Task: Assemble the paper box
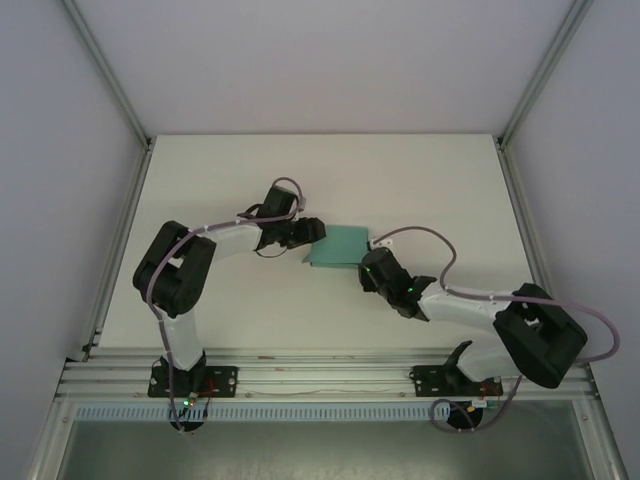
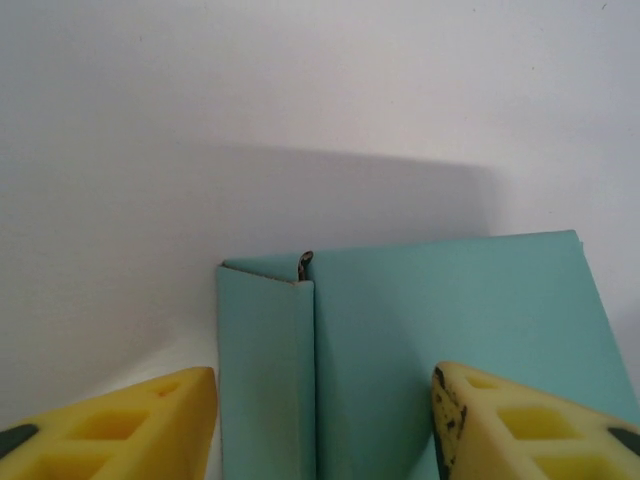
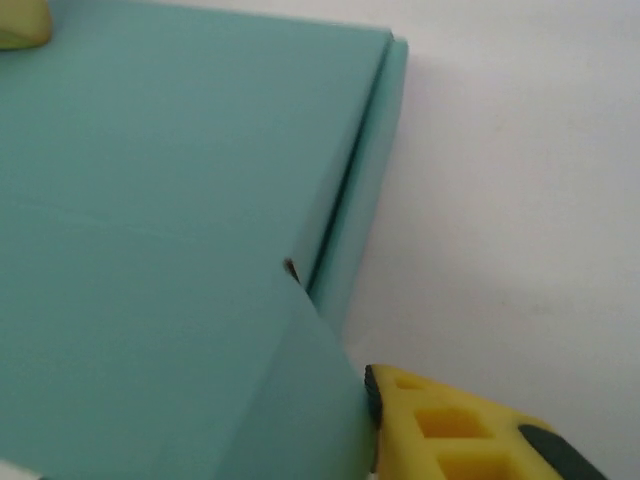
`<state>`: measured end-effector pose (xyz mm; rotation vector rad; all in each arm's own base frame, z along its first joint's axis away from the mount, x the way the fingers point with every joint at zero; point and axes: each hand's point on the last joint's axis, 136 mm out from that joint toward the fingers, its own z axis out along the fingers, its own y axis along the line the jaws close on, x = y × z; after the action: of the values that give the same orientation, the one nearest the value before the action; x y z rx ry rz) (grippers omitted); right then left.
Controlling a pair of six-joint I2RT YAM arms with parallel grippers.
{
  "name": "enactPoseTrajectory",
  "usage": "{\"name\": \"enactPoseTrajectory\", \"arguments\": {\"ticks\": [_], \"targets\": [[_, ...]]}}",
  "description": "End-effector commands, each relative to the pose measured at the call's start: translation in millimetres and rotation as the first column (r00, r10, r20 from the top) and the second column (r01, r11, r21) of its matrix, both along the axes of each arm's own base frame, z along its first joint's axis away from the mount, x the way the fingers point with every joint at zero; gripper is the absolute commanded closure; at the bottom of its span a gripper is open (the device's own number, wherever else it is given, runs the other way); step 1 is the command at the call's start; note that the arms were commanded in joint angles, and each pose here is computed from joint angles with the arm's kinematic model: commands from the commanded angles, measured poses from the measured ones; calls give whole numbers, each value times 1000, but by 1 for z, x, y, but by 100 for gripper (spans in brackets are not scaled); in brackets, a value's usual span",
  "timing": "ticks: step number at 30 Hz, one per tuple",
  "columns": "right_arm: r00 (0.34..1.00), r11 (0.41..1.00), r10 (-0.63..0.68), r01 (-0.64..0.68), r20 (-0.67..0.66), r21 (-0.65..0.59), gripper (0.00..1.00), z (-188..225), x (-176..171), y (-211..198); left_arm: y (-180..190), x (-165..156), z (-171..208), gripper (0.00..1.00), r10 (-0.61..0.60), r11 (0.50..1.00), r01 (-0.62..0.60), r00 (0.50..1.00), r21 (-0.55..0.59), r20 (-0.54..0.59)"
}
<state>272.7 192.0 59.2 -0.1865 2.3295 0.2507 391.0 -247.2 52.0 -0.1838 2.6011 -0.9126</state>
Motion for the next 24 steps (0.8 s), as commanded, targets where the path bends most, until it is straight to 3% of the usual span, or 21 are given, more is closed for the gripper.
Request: {"name": "enactPoseTrajectory", "arguments": {"ticks": [1, 5, 11, 18, 24], "targets": [[1000, 996, -13, 12, 6, 88, 56, 15, -12, -3, 7, -13, -20, 45, 23, 1000, -23, 998, 2, -54], [999, 983, -33, 26, 35, 183, 48, 33, -26, -13, 9, -17, -26, 48, 36, 999, -36, 998, -7, -56], [984, 957, -132, 96, 118, 273, 2, 65, -34, -39, 9, -20, -35, 54, 41, 999, -43, 997, -22, -72], [964, 928, -234, 182, 125, 326, 0, 85, -21, -51, 10, -26, -41, 62, 47, 998, -51, 995, -46, -84], [975, 907, -212, 221, -65, 359, 0, 70, -4, -41, 19, -29, -43, 71, 66, 993, -74, 994, -88, -91]]}}
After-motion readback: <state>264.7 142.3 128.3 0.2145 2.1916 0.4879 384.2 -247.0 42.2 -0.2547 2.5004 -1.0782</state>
